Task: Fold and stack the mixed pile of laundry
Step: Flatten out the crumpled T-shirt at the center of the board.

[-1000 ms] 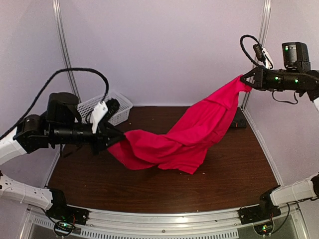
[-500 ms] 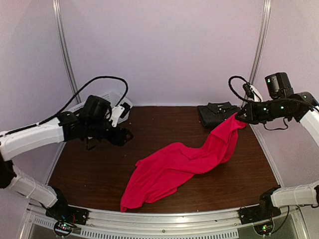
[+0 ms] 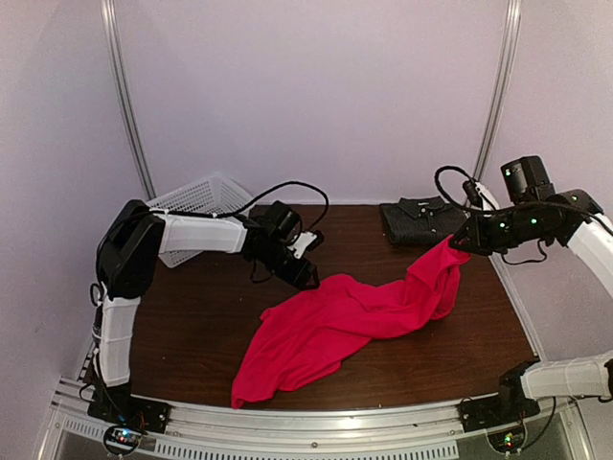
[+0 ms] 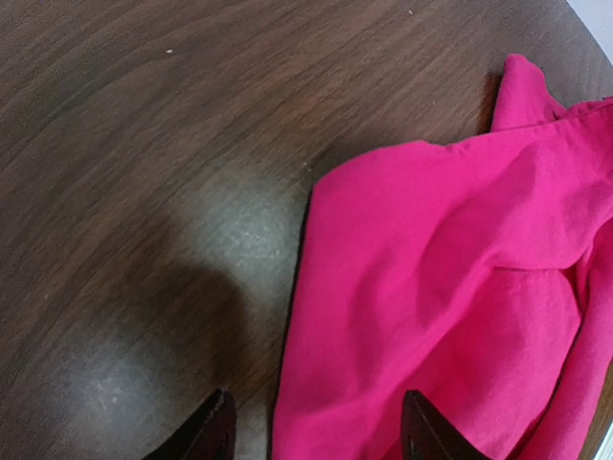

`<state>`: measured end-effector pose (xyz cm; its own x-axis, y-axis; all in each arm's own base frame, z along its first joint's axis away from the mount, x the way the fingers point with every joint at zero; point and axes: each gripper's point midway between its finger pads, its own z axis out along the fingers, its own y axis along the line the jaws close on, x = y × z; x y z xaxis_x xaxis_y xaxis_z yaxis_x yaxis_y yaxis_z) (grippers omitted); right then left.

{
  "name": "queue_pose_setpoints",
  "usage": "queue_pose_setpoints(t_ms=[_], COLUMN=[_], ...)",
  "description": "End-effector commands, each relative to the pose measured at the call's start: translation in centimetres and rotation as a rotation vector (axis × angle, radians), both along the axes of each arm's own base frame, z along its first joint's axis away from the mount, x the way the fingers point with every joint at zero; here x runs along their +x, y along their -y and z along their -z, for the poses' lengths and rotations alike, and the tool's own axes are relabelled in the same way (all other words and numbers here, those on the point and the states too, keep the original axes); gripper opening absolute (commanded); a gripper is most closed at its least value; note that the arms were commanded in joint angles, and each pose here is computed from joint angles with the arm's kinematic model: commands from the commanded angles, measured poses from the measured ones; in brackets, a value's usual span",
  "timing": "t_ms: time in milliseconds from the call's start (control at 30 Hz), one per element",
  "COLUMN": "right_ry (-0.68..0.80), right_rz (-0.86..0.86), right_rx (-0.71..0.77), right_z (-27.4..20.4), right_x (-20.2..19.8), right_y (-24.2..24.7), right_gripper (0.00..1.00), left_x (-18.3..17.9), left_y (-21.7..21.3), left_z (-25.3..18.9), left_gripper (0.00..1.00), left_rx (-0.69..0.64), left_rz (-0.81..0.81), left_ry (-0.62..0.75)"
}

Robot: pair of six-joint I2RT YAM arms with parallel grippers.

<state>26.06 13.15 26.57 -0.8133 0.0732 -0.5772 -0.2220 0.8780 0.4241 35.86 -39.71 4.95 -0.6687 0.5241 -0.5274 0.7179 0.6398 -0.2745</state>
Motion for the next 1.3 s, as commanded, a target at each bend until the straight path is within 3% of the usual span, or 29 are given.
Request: queue_pose_setpoints(t_ms=[0, 200, 300, 433, 533, 667, 900, 1000, 1167, 1267], right_ry=[0.023, 0.016, 0.009, 0.000, -0.016, -0.034, -0.101, -0.135, -0.173, -0.183], right_rz=[0.017, 0.010, -0.002, -0.025, -0.039, -0.021, 0.027, 0.040, 0.029, 0.018], right_rx=[0.017, 0.014, 0.016, 0.030, 0.061, 0.099, 0.074, 0.059, 0.081, 0.089], right_z=[-0.3, 0.3, 0.9, 1.6, 2.0, 2.5, 5.0, 6.7, 8.2, 8.6], right_x=[0.7, 1.3, 1.9, 3.3, 4.2, 4.5, 1.5, 0.1, -0.8, -0.8], right_y=[0.0, -0.2, -0.6, -1.4, -2.1, -1.8, 1.2, 2.1, 1.9, 1.7], right_gripper=[0.00, 0.00, 0.00, 0.00, 0.00, 0.00, 0.00, 0.00, 0.00, 0.00], left_x=[-1.4, -1.4, 0.6, 5.6, 5.9, 0.9, -16.3, -20.3, -19.0, -16.4], left_y=[1.5, 1.1, 0.2, -2.3, -2.7, -2.7, -4.1, -6.8, -9.0, -10.5], left_z=[2.0, 4.6, 2.7, -5.8, -11.6, -14.3, -7.4, -5.5, -10.5, -11.7], left_gripper=[0.56, 0.35, 0.00, 0.00, 0.00, 0.00, 0.00, 0.41, 0.68, 0.70], left_rx=[-0.024, 0.028, 0.001, -0.132, -0.164, -0.100, 0.196, 0.248, 0.035, -0.038], left_rz=[0.107, 0.112, 0.069, -0.037, 0.020, 0.144, 0.528, 0.537, 0.259, 0.117], left_ry=[-0.070, -0.106, -0.109, 0.034, 0.184, 0.311, 0.375, 0.310, 0.359, 0.334])
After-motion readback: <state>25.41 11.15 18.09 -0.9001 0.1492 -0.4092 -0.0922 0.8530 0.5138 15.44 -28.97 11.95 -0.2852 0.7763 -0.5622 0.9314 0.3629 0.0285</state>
